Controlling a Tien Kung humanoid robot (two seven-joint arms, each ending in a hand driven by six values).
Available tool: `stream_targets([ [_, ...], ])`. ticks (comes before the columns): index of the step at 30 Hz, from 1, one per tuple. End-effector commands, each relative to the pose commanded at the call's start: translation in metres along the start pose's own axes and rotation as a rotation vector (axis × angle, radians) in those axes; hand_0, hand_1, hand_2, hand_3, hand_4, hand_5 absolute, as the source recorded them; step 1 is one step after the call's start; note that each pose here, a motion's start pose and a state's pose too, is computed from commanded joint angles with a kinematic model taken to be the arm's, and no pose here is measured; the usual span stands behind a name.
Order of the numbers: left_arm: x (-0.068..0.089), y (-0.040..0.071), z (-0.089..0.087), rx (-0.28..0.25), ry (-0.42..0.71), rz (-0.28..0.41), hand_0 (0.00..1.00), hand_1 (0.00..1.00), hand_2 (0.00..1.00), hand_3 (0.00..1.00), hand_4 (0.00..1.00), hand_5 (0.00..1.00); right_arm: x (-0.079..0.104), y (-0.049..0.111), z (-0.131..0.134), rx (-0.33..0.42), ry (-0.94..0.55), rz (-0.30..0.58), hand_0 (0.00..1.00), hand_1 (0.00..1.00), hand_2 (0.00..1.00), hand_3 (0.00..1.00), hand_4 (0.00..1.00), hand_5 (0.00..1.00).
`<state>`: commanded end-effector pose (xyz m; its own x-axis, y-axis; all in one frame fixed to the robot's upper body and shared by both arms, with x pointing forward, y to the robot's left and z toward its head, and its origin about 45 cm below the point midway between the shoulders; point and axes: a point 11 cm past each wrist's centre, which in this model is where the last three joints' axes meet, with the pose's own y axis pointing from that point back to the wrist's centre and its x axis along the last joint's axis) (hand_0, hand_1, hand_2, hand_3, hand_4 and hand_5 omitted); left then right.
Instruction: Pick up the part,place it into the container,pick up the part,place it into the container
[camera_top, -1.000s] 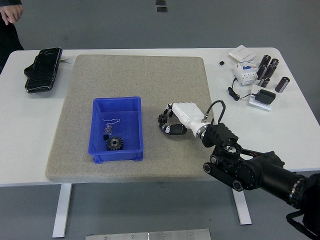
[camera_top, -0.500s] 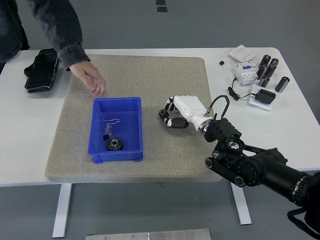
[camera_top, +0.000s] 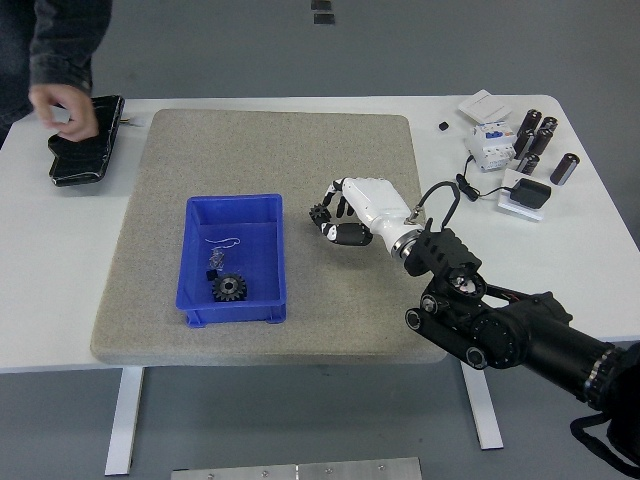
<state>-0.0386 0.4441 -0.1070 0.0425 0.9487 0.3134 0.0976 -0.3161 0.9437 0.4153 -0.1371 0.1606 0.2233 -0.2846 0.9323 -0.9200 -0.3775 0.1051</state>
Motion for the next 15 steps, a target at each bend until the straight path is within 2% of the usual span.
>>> stream_targets([
  [8,-0.001,0.0,-0.002,0.006,0.0,-0.001,0.663,0.619,0.586,0.585,0.672,0.582,0.013,0.004,-0.055,0.129,-0.041,0.045,0.366,0.415,0.372,0.543,0.637,0.349],
  [12,0.0,0.0,-0.002,0.006,0.0,-0.001,0.663,0.619,0.587,0.585,0.679,0.586,0.008,0.012,-0.087,0.209,-0.057,0.028,0.383,0.426,0.385,0.565,0.642,0.351],
  [15,-0.001,0.0,-0.002,0.006,0.0,-0.001,0.663,0.619,0.587,0.585,0.679,0.586,-0.003,0.017,-0.104,0.248,-0.062,-0.013,0.383,0.426,0.385,0.565,0.642,0.351],
])
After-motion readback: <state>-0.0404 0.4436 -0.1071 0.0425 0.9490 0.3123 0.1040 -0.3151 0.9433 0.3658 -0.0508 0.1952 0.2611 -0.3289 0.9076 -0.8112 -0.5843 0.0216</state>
